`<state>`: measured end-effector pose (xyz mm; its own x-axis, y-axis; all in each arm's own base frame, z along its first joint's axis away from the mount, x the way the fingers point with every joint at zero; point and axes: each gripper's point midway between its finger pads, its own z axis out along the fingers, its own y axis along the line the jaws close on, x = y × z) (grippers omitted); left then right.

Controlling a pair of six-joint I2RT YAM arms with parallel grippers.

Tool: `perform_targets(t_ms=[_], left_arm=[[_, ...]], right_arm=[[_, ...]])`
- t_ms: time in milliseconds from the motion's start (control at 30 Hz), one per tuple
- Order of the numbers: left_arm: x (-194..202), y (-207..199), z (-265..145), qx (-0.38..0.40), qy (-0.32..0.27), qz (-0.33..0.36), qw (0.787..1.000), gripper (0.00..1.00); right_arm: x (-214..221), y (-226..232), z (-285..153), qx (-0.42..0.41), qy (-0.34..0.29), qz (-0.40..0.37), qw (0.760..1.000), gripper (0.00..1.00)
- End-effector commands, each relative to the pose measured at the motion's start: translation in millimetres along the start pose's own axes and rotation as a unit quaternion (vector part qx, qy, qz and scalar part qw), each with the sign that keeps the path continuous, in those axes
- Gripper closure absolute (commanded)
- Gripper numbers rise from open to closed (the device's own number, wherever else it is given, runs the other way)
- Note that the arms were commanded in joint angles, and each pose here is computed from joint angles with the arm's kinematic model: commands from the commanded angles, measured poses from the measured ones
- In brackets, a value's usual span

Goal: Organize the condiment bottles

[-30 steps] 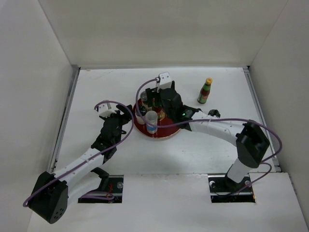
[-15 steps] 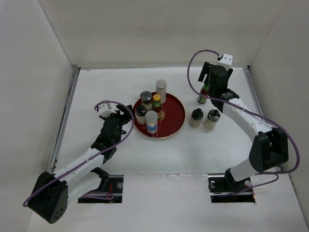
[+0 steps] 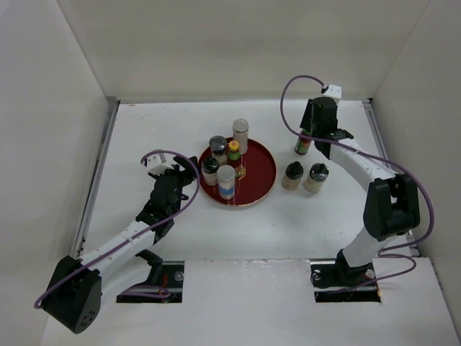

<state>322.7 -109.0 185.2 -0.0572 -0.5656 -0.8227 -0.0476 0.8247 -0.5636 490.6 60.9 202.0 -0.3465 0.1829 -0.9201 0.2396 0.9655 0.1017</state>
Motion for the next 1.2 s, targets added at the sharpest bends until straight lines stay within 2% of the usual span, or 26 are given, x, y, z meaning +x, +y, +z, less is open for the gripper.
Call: perform_targets(t_ms=[0, 167, 300, 467, 567, 867, 1167], left_arm=[[-8.1, -9.0, 0.9, 0.017, -0.014, -0.018, 1.0, 0.3], [-8.0, -8.3, 0.5, 0.017, -0.014, -0.019, 1.0, 0.3], [-9.6, -9.2, 1.2, 0.017, -0.015, -0.019, 1.0, 0.3], [-10.7, -9.9, -0.1, 0.02, -0.017, -0.021, 0.999, 0.3], [-9.0, -8.7, 1.1, 0.017, -0.015, -0.019, 1.0, 0.3], [-11.2, -9.1, -0.6, 0.019, -0.018, -0.021, 0.999, 0.3], [-11.8, -7.7, -1.1, 0.018, -0.019, -0.021, 0.999, 0.3]], right_arm=[[-18.0, 10.6, 4.1, -0.013, -0.019, 0.012, 1.0, 0.47], [-24.6, 5.9, 1.7, 0.01, -0.033, 0.005, 0.999, 0.65], [-53.2, 10.8, -19.8, 0.009, -0.08, 0.012, 0.997, 0.72], [-98.3, 31.7, -66.9, -0.036, -0.147, 0.024, 0.988, 0.73], [-107.2, 54.4, -92.3, -0.076, -0.162, 0.024, 0.984, 0.73], [-65.5, 146.9, -125.1, -0.195, -0.136, 0.008, 0.971, 0.72], [-43.7, 191.4, -112.9, -0.218, -0.123, -0.005, 0.968, 0.73]])
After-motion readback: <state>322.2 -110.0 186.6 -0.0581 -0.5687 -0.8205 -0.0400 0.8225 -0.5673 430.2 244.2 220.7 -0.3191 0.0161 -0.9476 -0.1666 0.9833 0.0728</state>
